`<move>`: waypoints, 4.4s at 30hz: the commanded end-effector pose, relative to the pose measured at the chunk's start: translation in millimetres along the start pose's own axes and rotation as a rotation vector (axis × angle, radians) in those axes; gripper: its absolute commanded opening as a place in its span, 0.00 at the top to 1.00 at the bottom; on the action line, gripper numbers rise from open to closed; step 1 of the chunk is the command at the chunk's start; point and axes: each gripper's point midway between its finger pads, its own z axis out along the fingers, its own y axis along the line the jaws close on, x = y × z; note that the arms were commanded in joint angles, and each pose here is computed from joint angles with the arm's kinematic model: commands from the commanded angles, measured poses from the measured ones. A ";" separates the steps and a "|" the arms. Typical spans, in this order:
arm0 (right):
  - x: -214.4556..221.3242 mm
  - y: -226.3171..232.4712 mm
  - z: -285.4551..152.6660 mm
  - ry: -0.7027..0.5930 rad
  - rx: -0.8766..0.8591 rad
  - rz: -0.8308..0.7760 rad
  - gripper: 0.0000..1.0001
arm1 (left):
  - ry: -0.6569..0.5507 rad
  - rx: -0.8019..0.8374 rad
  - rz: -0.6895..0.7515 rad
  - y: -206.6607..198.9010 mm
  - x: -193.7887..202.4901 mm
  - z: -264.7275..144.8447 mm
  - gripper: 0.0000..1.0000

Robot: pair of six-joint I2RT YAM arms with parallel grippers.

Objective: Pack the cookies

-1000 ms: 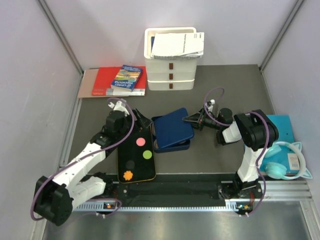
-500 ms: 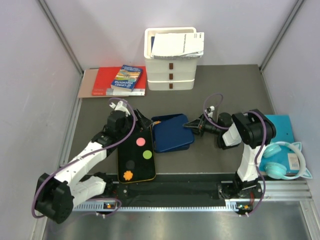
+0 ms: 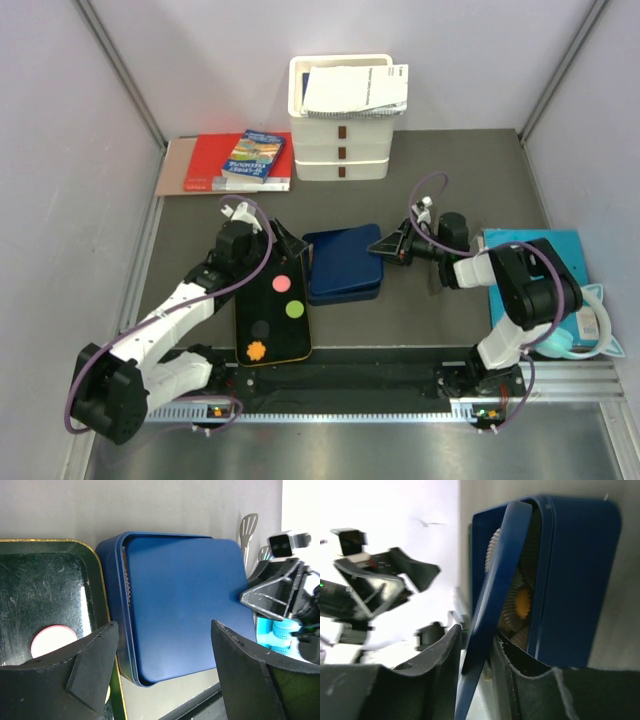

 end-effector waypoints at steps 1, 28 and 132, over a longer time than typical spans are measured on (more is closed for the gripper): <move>-9.9 -4.5 -1.2 0.001 0.124 -0.189 0.70 | -0.028 0.043 0.016 -10.7 -9.6 0.8 0.21; -33.1 -42.0 -33.6 -0.094 0.545 -0.313 0.43 | 0.006 0.013 0.031 -1.5 -1.4 4.3 0.19; -57.6 -31.2 -102.4 -0.250 0.964 -0.473 0.89 | 0.045 -0.116 0.117 5.5 9.7 56.9 0.32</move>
